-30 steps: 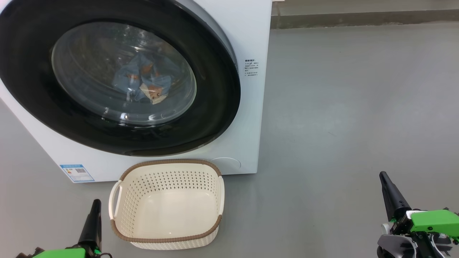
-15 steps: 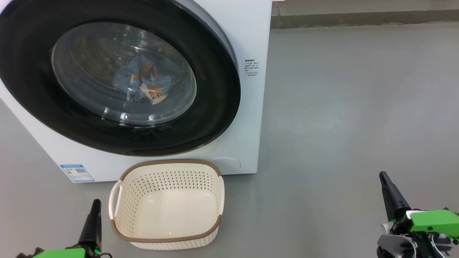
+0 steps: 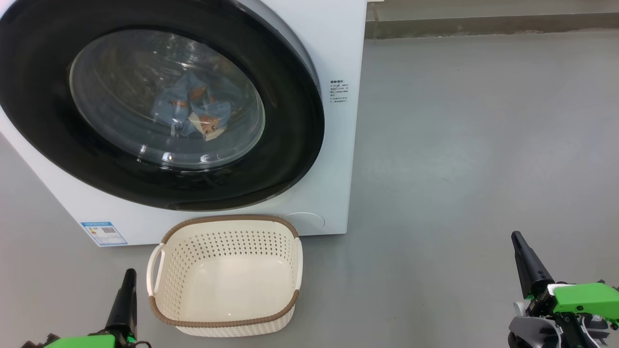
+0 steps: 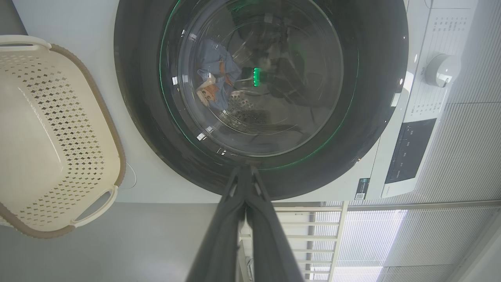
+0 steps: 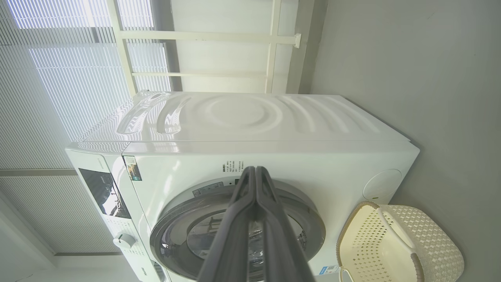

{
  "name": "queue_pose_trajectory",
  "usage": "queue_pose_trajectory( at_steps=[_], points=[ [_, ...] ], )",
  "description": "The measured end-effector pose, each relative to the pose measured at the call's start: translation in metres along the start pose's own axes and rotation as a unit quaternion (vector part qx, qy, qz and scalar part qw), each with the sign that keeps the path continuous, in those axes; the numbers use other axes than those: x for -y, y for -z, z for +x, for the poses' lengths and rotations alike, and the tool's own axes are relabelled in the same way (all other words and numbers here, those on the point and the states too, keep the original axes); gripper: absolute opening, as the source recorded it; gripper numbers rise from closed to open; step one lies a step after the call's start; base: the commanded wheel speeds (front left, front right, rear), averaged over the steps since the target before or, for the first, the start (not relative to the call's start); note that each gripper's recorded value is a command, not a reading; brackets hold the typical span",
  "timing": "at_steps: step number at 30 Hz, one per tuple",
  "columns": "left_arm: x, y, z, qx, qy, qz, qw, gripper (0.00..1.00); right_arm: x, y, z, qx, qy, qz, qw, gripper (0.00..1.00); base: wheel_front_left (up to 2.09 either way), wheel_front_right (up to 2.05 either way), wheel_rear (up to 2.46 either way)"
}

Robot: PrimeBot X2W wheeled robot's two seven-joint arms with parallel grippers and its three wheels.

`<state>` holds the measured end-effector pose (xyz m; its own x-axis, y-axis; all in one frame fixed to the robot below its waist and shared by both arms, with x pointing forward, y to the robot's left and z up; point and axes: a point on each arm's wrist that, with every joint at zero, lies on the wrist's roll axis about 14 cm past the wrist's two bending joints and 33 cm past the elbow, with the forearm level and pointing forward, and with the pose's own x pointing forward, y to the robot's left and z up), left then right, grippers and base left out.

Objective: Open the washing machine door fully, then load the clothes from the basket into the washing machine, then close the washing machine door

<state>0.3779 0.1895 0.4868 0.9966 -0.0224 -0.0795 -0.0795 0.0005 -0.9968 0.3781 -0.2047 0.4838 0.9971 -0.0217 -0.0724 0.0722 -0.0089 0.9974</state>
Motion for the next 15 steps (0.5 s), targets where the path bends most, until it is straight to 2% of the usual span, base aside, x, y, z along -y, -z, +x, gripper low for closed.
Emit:
queue_pose_trajectory(
  at_steps=[15],
  points=[
    [0.0,0.0,0.0,0.0,0.0,0.0,1.0,0.0,-0.0001,-0.0007,0.0,0.002,0.0,0.001,1.0,0.0,0.0,0.0,0.0]
  ],
)
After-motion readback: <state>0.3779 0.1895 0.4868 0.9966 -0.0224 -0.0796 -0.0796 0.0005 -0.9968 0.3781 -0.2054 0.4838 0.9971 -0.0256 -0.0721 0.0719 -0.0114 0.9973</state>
